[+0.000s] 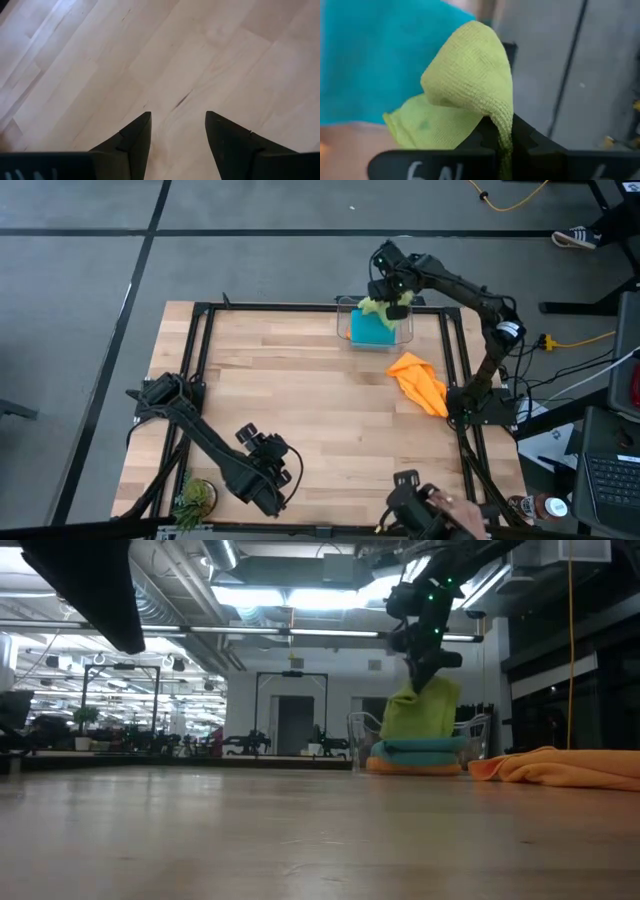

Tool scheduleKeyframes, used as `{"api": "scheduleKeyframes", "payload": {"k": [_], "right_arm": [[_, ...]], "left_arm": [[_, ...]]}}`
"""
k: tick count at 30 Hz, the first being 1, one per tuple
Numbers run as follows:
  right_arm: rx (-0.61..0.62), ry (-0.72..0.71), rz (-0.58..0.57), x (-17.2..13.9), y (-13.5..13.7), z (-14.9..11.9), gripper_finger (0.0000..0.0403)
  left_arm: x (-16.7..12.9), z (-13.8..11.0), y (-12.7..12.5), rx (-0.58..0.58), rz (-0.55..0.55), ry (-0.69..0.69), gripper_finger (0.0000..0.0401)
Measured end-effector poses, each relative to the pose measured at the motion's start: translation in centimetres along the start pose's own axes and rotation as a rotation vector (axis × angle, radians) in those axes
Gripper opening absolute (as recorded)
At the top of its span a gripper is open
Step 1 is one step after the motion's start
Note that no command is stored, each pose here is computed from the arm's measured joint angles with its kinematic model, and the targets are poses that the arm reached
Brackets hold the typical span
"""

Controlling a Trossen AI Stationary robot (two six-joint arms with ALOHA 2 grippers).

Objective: Fold microfiber towels
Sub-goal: Put the green microfiber cloth into the transparent bin

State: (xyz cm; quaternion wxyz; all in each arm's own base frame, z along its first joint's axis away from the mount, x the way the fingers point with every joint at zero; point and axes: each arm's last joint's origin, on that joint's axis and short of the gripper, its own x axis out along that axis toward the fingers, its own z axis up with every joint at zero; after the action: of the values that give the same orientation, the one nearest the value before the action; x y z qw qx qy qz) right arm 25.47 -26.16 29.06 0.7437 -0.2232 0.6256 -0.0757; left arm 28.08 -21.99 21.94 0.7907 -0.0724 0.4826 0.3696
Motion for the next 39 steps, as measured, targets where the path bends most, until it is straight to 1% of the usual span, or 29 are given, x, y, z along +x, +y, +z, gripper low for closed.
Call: {"api": "scheduleKeyframes", "payload": {"k": [3, 7, 10, 13, 15, 20, 23, 25, 29, 31, 33, 35, 39], "right_arm": [[-0.004, 0.024, -0.033, 0.0, -0.8, -0.9, 0.0012], [-0.016, -0.004, -0.031, 0.0, -1.3, -1.6, 0.0012], [-0.011, -0.045, -0.009, 0.1, -1.4, -1.7, 0.0012], [-0.009, -0.089, 0.015, 0.6, -1.5, -1.5, 0.0012], [0.005, -0.108, 0.004, 1.1, -1.7, -1.3, 0.0012], [0.01, -0.11, 0.023, 2.4, -1.5, -0.5, 0.0012], [0.046, -0.113, 0.04, 2.6, -1.3, -0.1, 0.0012], [0.081, -0.106, 0.071, 2.7, -0.8, 0.2, 0.0012], [0.173, -0.152, 0.156, 2.4, 0.0, 0.9, 0.0013], [0.252, -0.161, 0.179, 2.4, 0.3, 1.4, 0.003], [0.317, -0.14, 0.219, 2.4, 0.9, 1.7, 0.0062], [0.329, -0.123, 0.281, 2.5, 1.7, 2.1, 0.0098], [0.349, -0.149, 0.377, 2.4, 2.7, 2.9, 0.016]], "left_arm": [[0.2, 0.3, 0.1, -0.009, 0.006, 0.003, 0.0179], [0.6, 0.9, 0.2, -0.025, 0.016, 0.007, 0.0179], [0.9, 1.3, 0.3, -0.037, 0.023, 0.011, 0.0179], [1.1, 1.6, 0.4, -0.046, 0.029, 0.014, 0.0179], [1.2, 1.8, 0.4, -0.05, 0.032, 0.015, 0.0179], [1.3, 1.8, 0.4, -0.053, 0.034, 0.016, 0.0179], [1.3, 1.8, 0.4, -0.052, 0.033, 0.016, 0.0179], [1.3, 1.8, 0.4, -0.052, 0.033, 0.016, 0.0179], [1.3, 1.8, 0.4, -0.052, 0.033, 0.016, 0.0179], [1.3, 1.8, 0.4, -0.052, 0.033, 0.016, 0.0179], [1.3, 1.8, 0.4, -0.052, 0.033, 0.016, 0.0179], [1.3, 1.8, 0.4, -0.051, 0.033, 0.016, 0.0179], [1.2, 1.7, 0.4, -0.05, 0.032, 0.016, 0.0179]]}}
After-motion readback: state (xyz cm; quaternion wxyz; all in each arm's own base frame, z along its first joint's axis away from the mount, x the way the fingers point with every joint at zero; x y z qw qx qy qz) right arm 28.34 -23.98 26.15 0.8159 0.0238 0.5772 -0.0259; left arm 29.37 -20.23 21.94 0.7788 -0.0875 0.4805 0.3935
